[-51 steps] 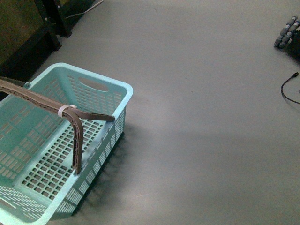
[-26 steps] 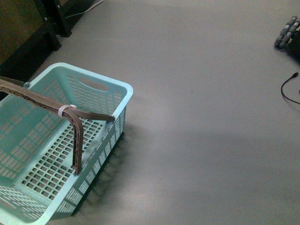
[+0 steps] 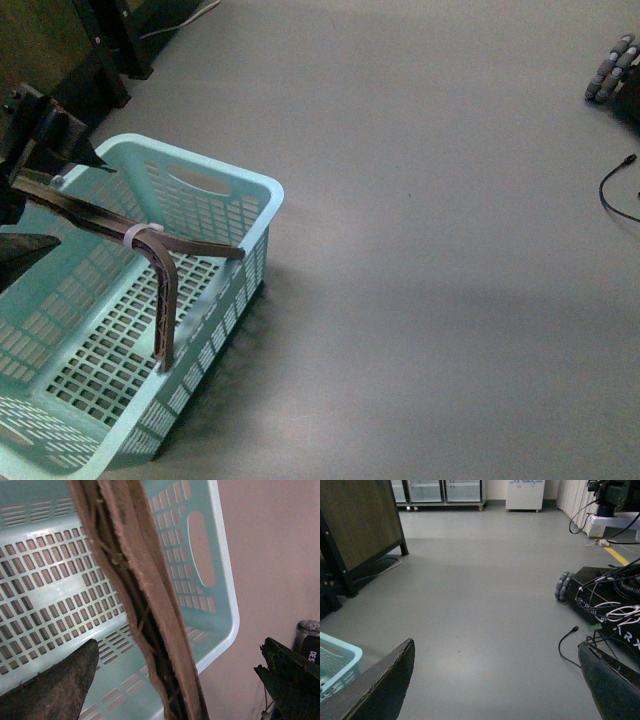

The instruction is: Pick lemon and mango into basket

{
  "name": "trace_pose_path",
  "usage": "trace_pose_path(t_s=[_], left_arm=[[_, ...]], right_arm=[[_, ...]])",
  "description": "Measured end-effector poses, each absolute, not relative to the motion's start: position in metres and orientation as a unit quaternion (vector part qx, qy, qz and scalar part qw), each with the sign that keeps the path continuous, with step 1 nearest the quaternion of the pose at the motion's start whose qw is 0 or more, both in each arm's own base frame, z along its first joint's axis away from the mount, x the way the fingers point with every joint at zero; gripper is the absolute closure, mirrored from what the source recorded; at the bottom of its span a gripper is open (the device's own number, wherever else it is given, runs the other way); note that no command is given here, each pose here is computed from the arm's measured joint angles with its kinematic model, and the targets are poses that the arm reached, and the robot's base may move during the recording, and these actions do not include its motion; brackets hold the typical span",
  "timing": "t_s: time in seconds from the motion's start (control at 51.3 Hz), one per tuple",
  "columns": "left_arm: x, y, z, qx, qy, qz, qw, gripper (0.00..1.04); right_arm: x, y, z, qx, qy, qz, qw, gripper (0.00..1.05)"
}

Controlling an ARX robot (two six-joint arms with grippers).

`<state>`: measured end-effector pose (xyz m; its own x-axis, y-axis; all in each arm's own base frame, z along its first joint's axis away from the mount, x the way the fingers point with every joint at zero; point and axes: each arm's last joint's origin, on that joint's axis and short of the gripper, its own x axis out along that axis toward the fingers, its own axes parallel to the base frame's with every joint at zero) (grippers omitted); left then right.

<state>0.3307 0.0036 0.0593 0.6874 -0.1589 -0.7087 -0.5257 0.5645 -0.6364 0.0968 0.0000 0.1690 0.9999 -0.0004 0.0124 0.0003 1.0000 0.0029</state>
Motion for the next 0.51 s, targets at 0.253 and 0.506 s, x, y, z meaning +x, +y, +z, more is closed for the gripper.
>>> trace_pose_path(t_s=[0.253, 0.506], left_arm=[[0.353, 0.005, 0.040, -0.471, 0.367, 0.131, 0.792, 0.26], [0.355, 0.019, 0.034, -0.486, 0.355, 0.172, 0.780, 0.78]], right_arm=[[0.097, 0.000, 0.169, 0.001, -0.006, 0.000, 1.000, 0.09], [0.097, 0.000, 0.169, 0.001, -0.006, 0.000, 1.000, 0.09]])
